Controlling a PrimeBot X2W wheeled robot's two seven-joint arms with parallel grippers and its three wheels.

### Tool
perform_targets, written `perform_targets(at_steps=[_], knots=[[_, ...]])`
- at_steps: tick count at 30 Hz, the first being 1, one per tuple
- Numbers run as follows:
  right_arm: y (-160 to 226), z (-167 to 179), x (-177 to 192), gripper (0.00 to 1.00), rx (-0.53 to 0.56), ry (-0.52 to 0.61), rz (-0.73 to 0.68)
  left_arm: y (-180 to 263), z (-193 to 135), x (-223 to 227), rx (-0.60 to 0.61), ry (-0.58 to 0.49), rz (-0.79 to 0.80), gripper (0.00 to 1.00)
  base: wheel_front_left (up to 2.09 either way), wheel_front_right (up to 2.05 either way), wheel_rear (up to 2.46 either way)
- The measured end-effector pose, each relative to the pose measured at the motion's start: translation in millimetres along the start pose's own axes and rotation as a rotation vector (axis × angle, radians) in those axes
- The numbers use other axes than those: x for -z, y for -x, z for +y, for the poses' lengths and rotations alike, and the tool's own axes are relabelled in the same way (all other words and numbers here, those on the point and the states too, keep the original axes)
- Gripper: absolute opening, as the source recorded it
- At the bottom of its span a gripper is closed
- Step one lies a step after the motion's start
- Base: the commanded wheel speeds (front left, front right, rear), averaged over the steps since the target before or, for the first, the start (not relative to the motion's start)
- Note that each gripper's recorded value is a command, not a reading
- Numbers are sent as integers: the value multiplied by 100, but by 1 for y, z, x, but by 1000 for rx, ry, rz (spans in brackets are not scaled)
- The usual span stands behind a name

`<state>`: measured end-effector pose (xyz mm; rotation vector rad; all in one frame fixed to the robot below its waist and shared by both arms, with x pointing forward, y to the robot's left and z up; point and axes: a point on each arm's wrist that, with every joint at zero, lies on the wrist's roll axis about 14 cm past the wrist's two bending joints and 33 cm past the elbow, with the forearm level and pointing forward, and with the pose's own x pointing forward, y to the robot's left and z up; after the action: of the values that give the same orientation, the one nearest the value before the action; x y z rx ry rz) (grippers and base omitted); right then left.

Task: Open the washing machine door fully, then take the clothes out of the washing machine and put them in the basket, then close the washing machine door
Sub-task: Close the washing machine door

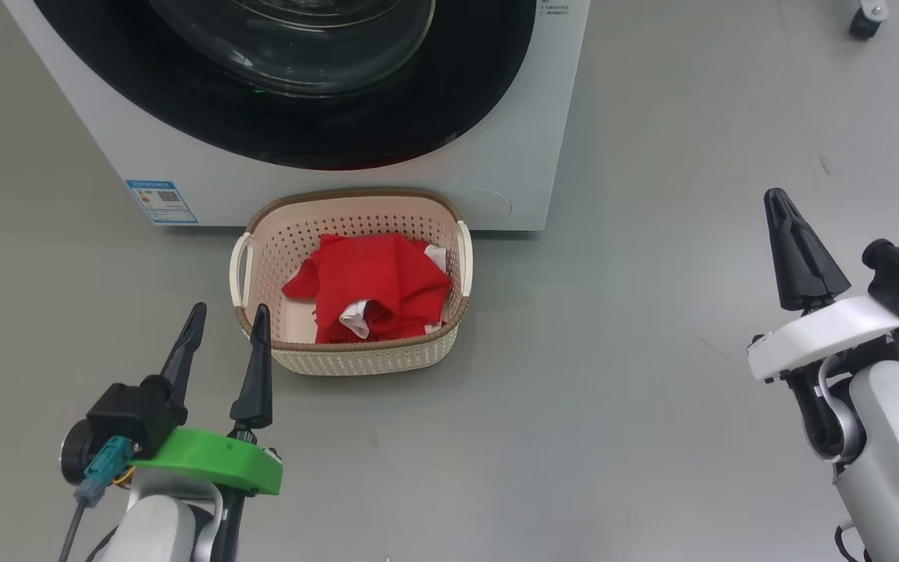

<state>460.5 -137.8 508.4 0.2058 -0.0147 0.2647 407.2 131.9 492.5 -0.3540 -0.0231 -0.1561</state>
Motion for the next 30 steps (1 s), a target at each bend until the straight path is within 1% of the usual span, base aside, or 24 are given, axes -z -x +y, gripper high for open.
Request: perform_targets(at_steps=[5, 9, 10, 11, 12, 17, 23, 30], knots=[[21, -11, -12, 0, 73, -39, -47, 1, -8, -1, 22, 1, -3, 100, 0, 0, 0], [38, -16, -12, 0, 110, -55, -56, 2, -14, -4, 39, 0, -10, 100, 0, 0, 0], [42, -17, -11, 22, 120, -58, -56, 2, -16, -4, 43, -3, -11, 100, 0, 0, 0], [46, -18, -11, 55, 127, -62, -55, 2, -17, -4, 46, -4, -11, 100, 0, 0, 0], [49, -18, -9, 100, 132, -66, -52, 2, -17, -4, 48, -5, -12, 100, 0, 0, 0], [62, -21, -1, 100, 162, -75, -38, 5, -15, -2, 41, -9, -6, 100, 0, 0, 0], [71, -21, -2, 100, 169, -60, -41, 9, -3, -1, 3, 3, -2, 100, 0, 0, 0], [76, -16, 0, 100, 169, -66, -42, 13, 2, 7, -16, 16, 22, 100, 0, 0, 0]])
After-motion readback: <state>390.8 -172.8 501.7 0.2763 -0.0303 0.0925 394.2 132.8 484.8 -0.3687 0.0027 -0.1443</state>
